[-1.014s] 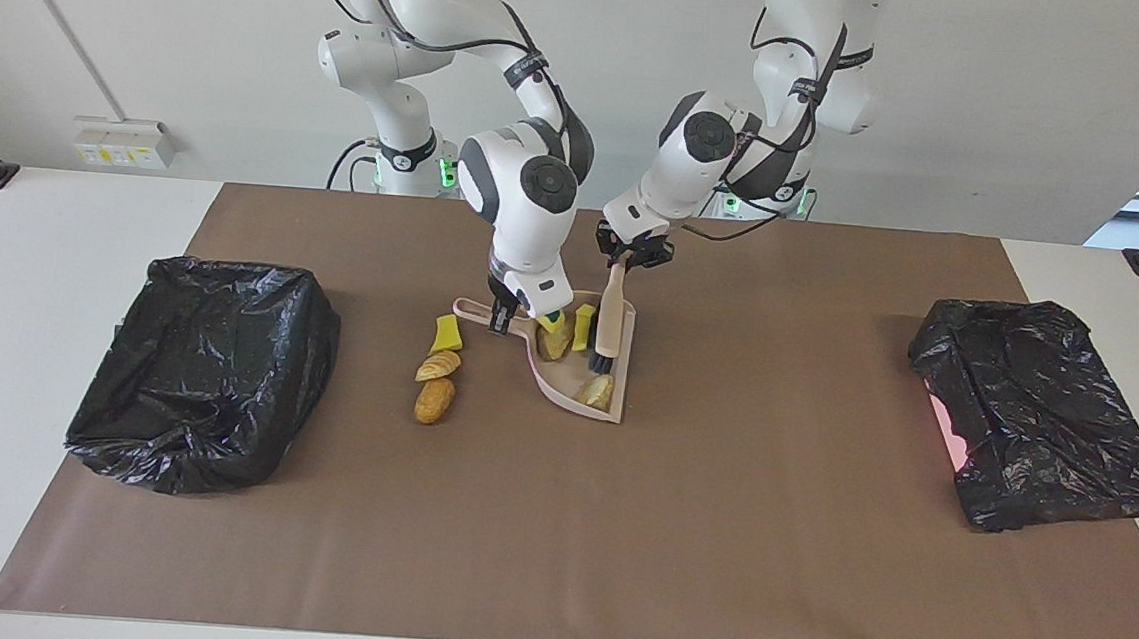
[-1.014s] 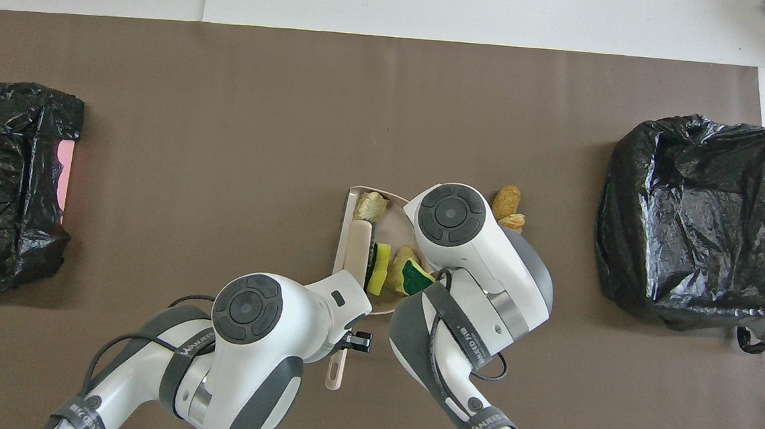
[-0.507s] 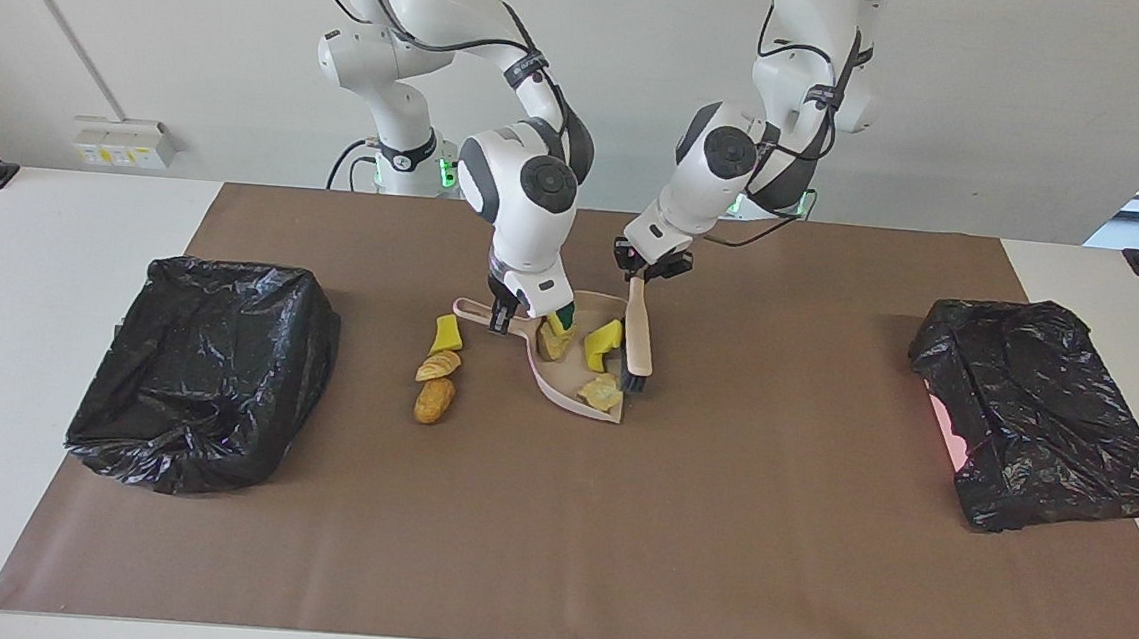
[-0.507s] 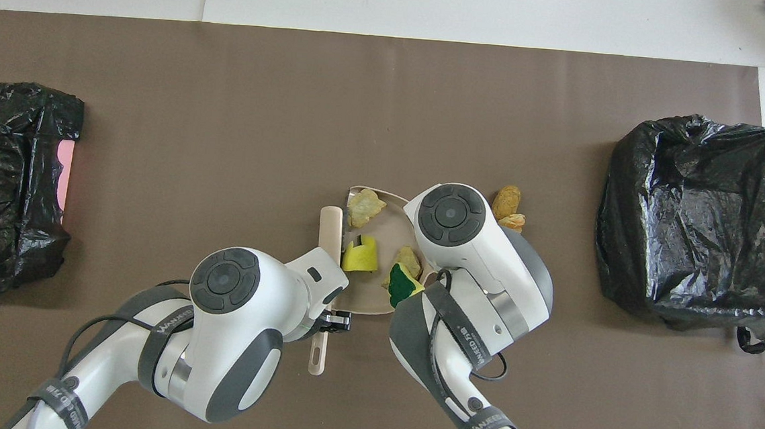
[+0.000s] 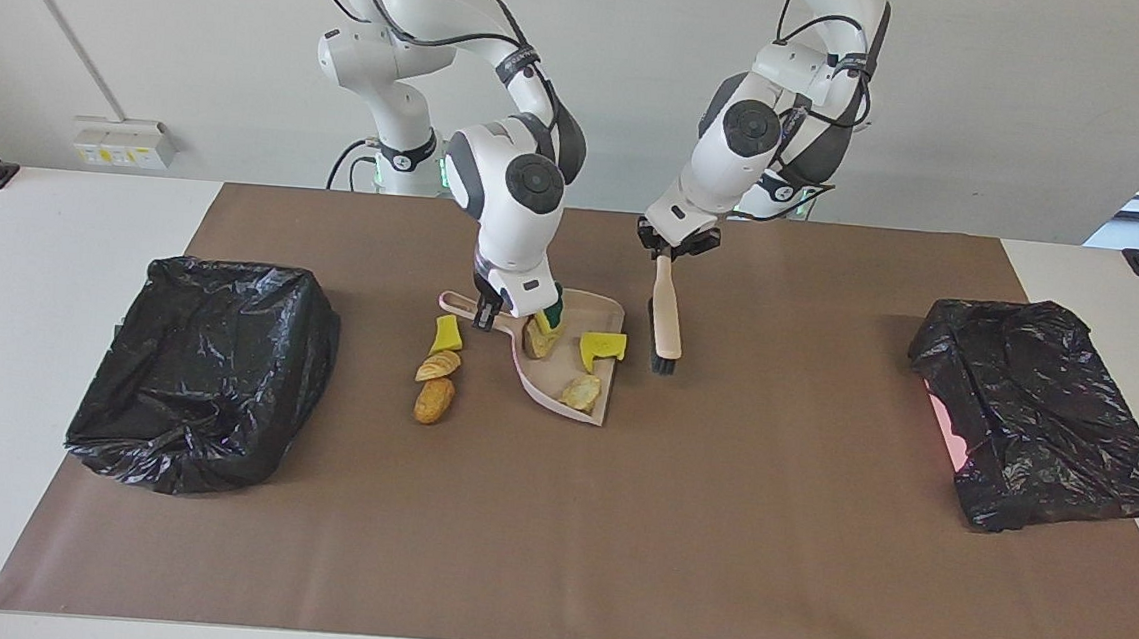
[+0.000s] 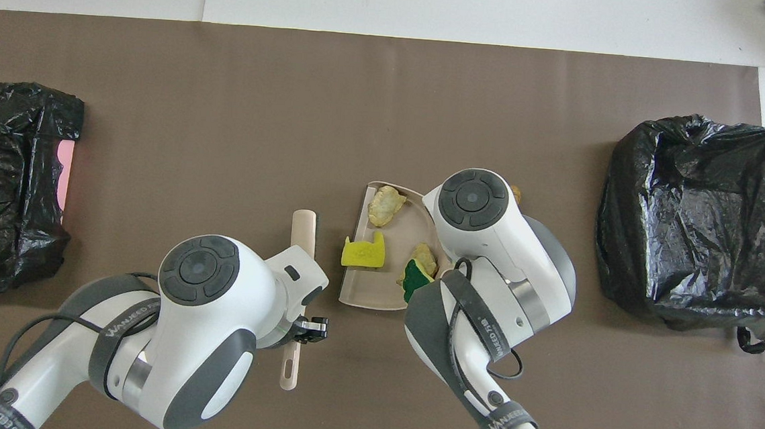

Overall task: Sweep and dump trash in bin
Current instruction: 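Carry the dustpan to the black bag with the right gripper and tip it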

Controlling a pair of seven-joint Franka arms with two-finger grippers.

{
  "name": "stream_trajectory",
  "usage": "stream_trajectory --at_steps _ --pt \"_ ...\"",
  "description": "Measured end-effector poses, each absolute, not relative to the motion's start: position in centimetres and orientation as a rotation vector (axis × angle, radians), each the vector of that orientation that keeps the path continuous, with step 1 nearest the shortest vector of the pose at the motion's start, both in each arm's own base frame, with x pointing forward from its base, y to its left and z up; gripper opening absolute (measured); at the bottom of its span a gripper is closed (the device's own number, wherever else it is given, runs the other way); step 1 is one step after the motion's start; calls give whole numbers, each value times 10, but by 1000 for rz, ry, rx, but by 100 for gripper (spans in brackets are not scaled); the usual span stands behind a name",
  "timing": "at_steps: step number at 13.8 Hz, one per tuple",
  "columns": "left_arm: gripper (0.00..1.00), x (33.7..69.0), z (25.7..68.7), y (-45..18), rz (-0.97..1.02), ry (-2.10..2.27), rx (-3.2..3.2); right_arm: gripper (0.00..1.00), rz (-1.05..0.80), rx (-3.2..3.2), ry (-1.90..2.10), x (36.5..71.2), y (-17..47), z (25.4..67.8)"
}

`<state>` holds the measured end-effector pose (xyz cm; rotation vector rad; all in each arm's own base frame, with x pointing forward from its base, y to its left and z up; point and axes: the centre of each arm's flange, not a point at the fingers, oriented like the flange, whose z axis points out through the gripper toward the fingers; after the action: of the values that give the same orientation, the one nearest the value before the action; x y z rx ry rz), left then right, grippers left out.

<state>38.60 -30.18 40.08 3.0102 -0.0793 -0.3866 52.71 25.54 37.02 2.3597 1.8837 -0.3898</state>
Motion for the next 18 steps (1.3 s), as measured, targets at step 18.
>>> stream_trajectory --at_steps 18 --pt "26 187 351 -409 -388 22 3127 31 -222 2573 1484 537 -173 562"
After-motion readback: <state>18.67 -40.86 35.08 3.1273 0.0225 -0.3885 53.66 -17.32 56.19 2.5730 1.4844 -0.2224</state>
